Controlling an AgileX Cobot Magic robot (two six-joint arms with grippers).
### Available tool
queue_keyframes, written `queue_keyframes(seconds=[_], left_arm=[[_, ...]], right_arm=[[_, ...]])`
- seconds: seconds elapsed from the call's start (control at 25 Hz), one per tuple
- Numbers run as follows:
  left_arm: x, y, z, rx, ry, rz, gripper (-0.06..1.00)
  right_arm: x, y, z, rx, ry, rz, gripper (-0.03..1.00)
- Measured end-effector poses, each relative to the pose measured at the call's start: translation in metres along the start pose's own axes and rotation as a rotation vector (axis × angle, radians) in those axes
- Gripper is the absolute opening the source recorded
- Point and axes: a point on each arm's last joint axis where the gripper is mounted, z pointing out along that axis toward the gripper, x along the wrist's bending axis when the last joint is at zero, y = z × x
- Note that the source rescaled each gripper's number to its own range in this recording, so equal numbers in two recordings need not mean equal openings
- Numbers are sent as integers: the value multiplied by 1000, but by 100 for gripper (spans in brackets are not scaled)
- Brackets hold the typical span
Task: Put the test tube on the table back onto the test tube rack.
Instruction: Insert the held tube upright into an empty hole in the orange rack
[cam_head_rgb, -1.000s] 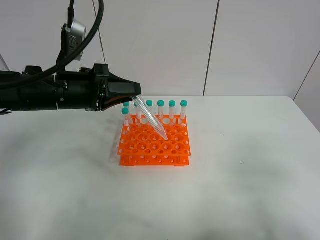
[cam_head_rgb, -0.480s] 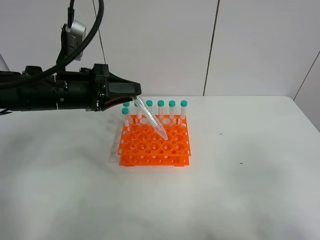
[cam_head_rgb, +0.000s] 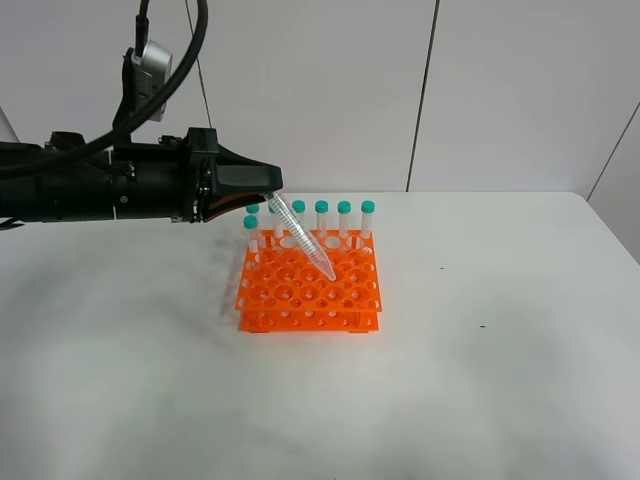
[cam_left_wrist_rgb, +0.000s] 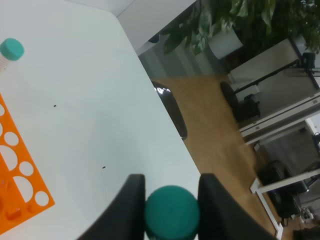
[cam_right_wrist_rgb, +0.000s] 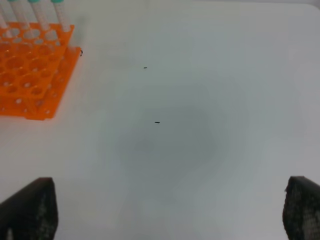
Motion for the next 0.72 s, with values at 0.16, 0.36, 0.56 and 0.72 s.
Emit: queue_keyframes(seconds=[0.16, 0.36, 0.56, 0.72], left_arm=[[0, 0, 0, 0, 0, 0, 0], [-1, 0, 0, 5, -14, 0, 0], [-14, 3, -9, -20, -43, 32, 0], [-35, 10, -28, -82, -70, 91, 0]], right_arm=[[0, 0, 0, 0, -3, -2, 100], [-1, 0, 0, 0, -8, -5, 100], [-1, 0, 0, 0, -9, -6, 100], [-1, 0, 0, 0, -9, -6, 100]])
